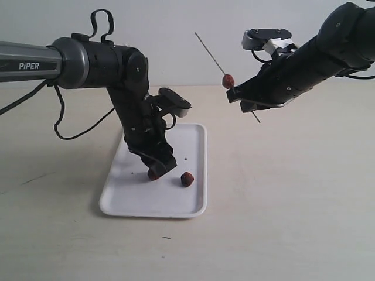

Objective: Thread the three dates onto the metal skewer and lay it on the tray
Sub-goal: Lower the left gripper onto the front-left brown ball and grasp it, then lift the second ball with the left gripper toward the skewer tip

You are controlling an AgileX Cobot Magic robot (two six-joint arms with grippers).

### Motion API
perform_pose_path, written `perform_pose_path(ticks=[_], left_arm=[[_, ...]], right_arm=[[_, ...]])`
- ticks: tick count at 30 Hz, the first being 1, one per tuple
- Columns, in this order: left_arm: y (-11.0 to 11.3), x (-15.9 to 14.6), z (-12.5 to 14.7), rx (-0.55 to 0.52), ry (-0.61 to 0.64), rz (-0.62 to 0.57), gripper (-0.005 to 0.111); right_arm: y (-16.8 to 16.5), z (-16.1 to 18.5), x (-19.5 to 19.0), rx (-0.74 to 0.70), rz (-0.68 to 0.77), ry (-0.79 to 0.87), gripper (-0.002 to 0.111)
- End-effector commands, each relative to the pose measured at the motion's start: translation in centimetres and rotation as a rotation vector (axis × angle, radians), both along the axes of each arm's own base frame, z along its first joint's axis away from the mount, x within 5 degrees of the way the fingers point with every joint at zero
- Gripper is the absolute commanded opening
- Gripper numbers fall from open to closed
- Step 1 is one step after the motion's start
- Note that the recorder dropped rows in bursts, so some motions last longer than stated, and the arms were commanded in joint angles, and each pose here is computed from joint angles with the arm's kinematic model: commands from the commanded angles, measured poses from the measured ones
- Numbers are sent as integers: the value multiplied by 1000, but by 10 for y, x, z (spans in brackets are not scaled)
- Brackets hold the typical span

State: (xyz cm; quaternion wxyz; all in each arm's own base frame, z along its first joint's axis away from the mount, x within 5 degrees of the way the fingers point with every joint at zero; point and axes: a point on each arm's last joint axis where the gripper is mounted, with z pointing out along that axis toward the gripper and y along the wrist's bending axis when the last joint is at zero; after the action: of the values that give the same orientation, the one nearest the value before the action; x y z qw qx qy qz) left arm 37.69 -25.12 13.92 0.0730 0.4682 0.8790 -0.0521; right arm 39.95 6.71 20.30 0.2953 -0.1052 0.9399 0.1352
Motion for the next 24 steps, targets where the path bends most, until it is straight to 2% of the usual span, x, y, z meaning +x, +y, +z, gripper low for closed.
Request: perform_pose_path(ticks=[1, 21, 24], left_arm=[[1, 1, -5, 10, 0, -1, 52], [2, -2, -30, 36, 44, 0, 52], [2, -2, -32, 39, 47, 0, 48]], right_arm=[[-2, 1, 1, -7, -4, -17, 0], [-2, 1, 1, -7, -5, -18, 0], [-2, 1, 1, -7, -5, -18, 0]])
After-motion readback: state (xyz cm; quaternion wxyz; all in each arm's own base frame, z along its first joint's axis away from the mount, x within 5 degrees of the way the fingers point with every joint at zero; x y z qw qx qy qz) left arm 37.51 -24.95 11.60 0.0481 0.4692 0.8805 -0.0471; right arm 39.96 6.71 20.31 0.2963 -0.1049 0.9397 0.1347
